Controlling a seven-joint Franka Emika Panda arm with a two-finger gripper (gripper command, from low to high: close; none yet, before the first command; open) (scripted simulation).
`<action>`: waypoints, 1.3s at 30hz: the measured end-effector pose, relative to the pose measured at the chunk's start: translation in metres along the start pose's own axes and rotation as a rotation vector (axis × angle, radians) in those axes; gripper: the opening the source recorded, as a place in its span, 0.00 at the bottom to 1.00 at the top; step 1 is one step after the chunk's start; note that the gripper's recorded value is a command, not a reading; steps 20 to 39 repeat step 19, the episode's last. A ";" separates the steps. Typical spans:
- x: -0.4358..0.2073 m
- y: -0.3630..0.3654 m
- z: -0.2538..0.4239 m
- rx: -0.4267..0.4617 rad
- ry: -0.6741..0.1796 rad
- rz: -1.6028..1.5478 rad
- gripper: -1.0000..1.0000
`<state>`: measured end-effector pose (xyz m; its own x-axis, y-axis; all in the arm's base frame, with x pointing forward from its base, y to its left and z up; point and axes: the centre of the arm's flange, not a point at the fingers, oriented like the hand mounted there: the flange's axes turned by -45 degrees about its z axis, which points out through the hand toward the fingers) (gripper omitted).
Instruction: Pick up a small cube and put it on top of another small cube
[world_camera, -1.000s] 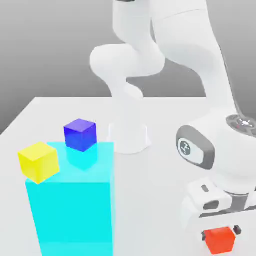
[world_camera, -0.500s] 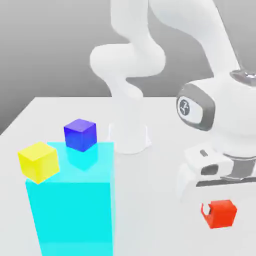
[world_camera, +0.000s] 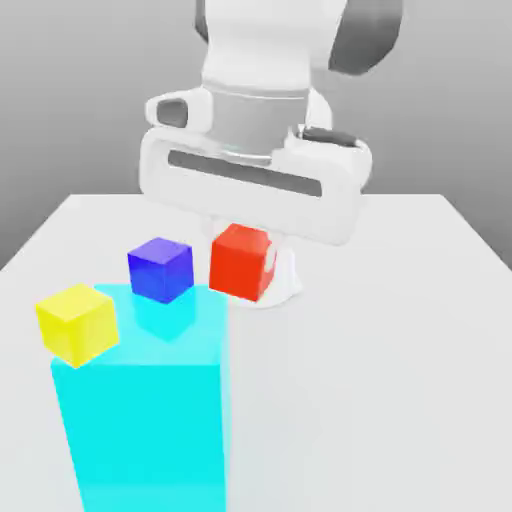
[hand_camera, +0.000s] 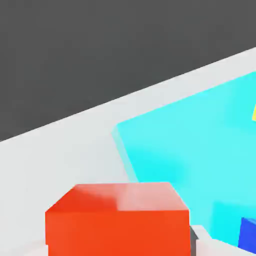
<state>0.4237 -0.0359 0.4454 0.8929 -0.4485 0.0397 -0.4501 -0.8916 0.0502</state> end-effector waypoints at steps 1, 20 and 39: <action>-0.003 0.017 -0.008 0.011 -0.006 0.046 0.00; -0.019 0.092 0.000 0.044 -0.047 0.288 1.00; -0.019 0.092 0.000 0.044 -0.047 0.288 1.00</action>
